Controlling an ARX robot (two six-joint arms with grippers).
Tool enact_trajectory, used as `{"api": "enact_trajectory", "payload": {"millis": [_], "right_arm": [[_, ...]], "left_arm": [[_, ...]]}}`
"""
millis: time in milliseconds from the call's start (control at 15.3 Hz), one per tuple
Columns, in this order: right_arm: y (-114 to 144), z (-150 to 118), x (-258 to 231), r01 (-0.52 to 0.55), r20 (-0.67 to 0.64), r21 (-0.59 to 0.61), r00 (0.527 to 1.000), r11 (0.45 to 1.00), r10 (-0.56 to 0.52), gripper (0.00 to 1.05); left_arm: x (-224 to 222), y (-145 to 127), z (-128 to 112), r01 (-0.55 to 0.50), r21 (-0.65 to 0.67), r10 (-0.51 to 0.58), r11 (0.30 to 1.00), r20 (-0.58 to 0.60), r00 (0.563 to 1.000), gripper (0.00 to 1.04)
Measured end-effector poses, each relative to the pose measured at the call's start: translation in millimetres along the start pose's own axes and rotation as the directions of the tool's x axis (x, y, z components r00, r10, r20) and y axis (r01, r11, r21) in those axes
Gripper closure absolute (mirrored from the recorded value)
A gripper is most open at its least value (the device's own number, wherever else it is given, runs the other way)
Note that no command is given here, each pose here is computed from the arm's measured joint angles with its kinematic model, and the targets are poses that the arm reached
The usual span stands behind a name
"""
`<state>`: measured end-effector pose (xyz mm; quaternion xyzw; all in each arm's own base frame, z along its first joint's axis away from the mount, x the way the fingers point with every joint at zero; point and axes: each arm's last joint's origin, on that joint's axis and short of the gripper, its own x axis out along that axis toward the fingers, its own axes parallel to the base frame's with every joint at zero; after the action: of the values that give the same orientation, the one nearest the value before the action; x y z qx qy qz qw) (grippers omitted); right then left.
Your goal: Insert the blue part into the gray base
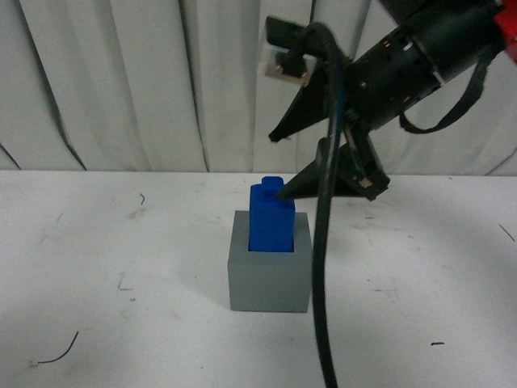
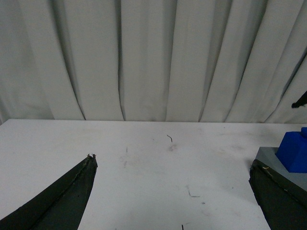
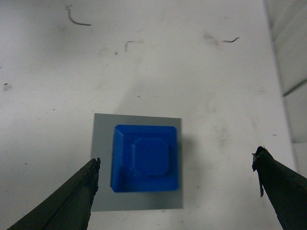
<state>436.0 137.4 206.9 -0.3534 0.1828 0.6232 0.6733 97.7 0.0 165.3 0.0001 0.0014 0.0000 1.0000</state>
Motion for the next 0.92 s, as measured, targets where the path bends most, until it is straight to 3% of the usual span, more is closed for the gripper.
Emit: {"api": "enact_trajectory", "payload": {"millis": [131, 196, 327, 392, 458, 523, 588, 654, 719, 915], "right_arm": [[4.0, 6.6, -33.6, 0.206, 0.112, -0.019, 0.973, 0.978, -0.203, 0.06], [8.1, 10.0, -51.5, 0.352, 0.155, -0.006, 0.925, 0.936, -0.346, 0.06], [21.6, 7.1, -76.3, 0.587, 0.188, 0.136, 0.776, 0.798, -0.602, 0.06], [39.1, -2.1, -91.9, 0.684, 0.193, 0.294, 0.642, 0.668, -0.742, 0.06], [54.2, -9.3, -102.3, 0.709, 0.193, 0.395, 0.558, 0.585, -0.807, 0.06], [114.0, -22.8, -128.8, 0.749, -0.026, 0.639, 0.245, 0.173, -0.969, 0.25], [138.8, -32.1, -135.6, 0.748, -0.093, 0.661, 0.172, 0.068, -0.981, 0.34], [172.6, -46.4, -140.6, 0.741, -0.160, 0.671, 0.133, -0.009, -0.978, 0.47], [201.5, -55.3, -136.3, 0.734, -0.215, 0.678, 0.141, -0.044, -0.966, 0.58], [241.9, -62.0, -124.5, 0.724, -0.246, 0.689, 0.198, -0.027, -0.949, 0.74]], "left_arm": [[0.0, 0.0, 0.0, 0.000, 0.000, 0.000, 1.000, 0.000, 1.000, 0.07], [0.0, 0.0, 0.0, 0.000, 0.000, 0.000, 1.000, 0.000, 1.000, 0.07], [0.0, 0.0, 0.0, 0.000, 0.000, 0.000, 1.000, 0.000, 1.000, 0.07], [0.0, 0.0, 0.0, 0.000, 0.000, 0.000, 1.000, 0.000, 1.000, 0.07], [0.0, 0.0, 0.0, 0.000, 0.000, 0.000, 1.000, 0.000, 1.000, 0.07], [0.0, 0.0, 0.0, 0.000, 0.000, 0.000, 1.000, 0.000, 1.000, 0.07], [0.0, 0.0, 0.0, 0.000, 0.000, 0.000, 1.000, 0.000, 1.000, 0.07], [0.0, 0.0, 0.0, -0.001, 0.000, 0.001, 1.000, 0.000, 1.000, 0.07], [0.0, 0.0, 0.0, 0.000, 0.000, 0.000, 1.000, 0.000, 1.000, 0.07], [0.0, 0.0, 0.0, 0.001, 0.000, -0.001, 1.000, 0.000, 1.000, 0.07]]}}
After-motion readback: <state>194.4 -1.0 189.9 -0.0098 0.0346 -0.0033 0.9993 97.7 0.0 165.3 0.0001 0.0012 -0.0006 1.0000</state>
